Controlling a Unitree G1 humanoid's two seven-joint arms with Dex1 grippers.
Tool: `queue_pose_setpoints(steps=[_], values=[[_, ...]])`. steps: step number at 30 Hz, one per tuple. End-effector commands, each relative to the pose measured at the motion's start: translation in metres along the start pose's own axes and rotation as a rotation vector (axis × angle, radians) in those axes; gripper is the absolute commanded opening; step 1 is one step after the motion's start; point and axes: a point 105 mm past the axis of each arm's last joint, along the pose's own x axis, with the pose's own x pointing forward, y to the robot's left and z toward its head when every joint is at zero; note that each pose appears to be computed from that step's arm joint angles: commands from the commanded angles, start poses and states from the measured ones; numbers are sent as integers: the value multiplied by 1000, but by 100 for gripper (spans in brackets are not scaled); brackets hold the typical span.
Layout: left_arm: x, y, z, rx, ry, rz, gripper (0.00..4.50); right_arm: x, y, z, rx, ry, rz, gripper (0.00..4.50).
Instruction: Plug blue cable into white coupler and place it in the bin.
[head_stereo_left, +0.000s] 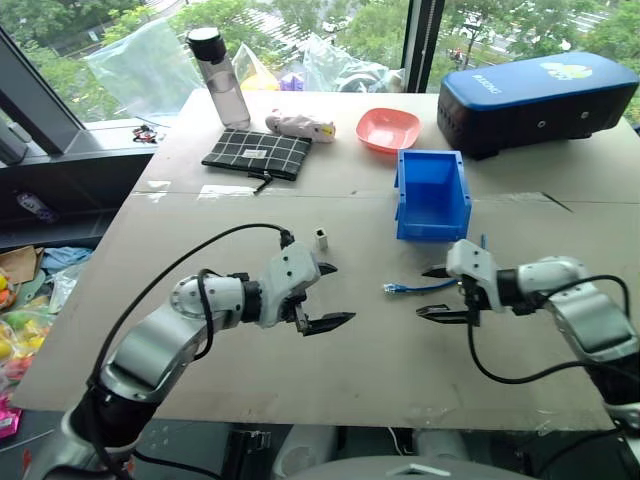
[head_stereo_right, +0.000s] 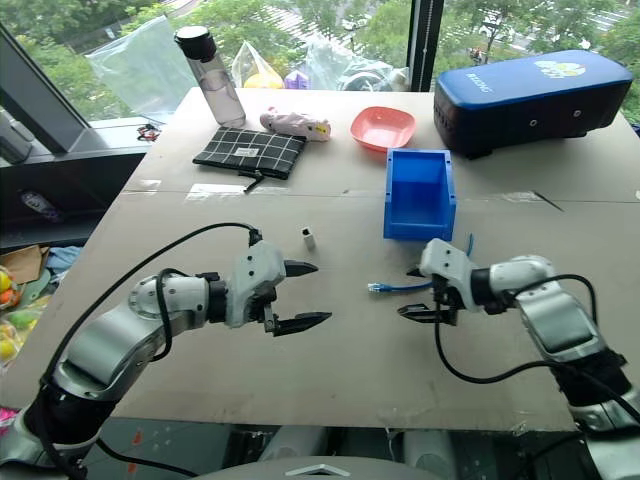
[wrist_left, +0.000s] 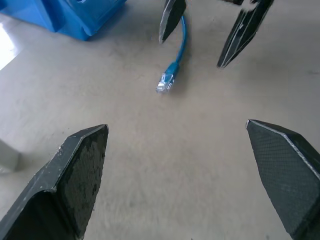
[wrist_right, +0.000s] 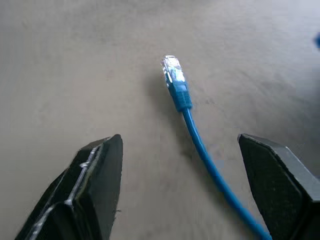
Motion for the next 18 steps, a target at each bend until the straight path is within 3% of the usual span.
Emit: queue_pose_setpoints(steps=[1,5,11,14,17,18], values=[[16,8,-1,50,7,-35,450,-25,17,14,-32,-111,-59,356],[41,19,-2,96,8,-73,450,-48,35,3,18,-134,-209,356],[69,27,-1,118,-2,-130,450,-54,60,-2,66,-129,-346,356],[73,25,-5,127,8,-185,374,-52,69,-2,79,-123,-383,361],[73,24,-6,132,12,-220,240,-51,74,-1,93,-123,-410,361],[73,24,-7,136,14,-229,214,-50,75,0,97,-124,-419,361]])
